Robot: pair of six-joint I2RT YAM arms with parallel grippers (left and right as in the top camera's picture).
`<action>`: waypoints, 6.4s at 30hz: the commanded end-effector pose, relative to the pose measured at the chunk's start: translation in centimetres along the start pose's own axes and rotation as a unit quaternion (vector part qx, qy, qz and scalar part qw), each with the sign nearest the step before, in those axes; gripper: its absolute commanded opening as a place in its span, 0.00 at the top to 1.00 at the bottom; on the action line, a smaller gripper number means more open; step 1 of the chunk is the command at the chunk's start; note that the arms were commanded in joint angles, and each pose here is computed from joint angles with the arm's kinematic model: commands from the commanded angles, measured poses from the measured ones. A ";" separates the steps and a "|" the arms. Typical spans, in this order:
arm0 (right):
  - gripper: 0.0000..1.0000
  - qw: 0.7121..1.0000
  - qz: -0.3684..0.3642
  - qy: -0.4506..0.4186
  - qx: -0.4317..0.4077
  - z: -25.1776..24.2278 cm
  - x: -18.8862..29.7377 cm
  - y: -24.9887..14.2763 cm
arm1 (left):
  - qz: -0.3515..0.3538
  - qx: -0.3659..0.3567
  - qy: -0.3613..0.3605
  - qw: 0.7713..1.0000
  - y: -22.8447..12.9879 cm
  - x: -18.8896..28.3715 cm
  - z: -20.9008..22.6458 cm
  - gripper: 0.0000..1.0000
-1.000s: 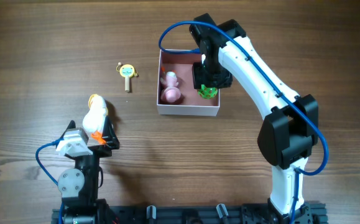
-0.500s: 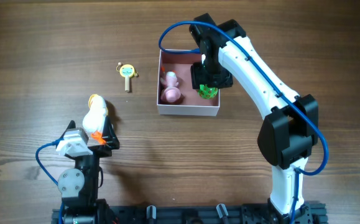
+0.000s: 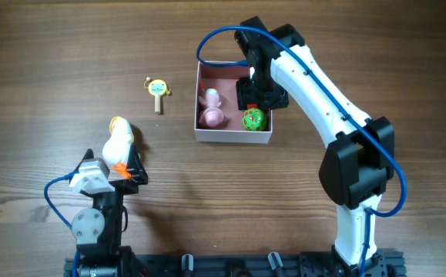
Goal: Pack container
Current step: 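Lower the green ball beside the red truck and open the right gripper, then raise the right gripper out of the box and retract it right, then swing the left gripper up and over the white plush duck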
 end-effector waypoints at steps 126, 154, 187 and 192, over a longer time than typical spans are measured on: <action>0.00 0.933 -0.269 0.021 -0.239 -25.8 10.2 11.2 | -0.161 0.066 -0.267 0.948 10.4 4.5 -7.9 0.00; 0.00 0.933 -0.269 0.021 -0.239 -25.8 10.2 11.2 | 0.098 0.003 -0.321 0.942 17.6 1.8 -11.2 0.00; 0.00 0.933 -0.269 0.021 -0.239 -25.8 10.2 11.2 | 0.481 0.055 -0.077 0.871 7.3 -8.3 -5.0 0.00; 0.00 0.933 -0.269 0.021 -0.239 -25.8 10.2 11.2 | 0.535 0.060 -0.048 0.842 3.9 -9.4 -4.1 0.00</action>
Point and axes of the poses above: each gripper's point midway between its finger pads, its own x axis back along the fingers, its own z axis along the line the jaws close on, y = z × x, the point moved 2 cm from there along x, back along the fingers, and after that the axes turned 6 degrees about -x, right-handed, at the moved point
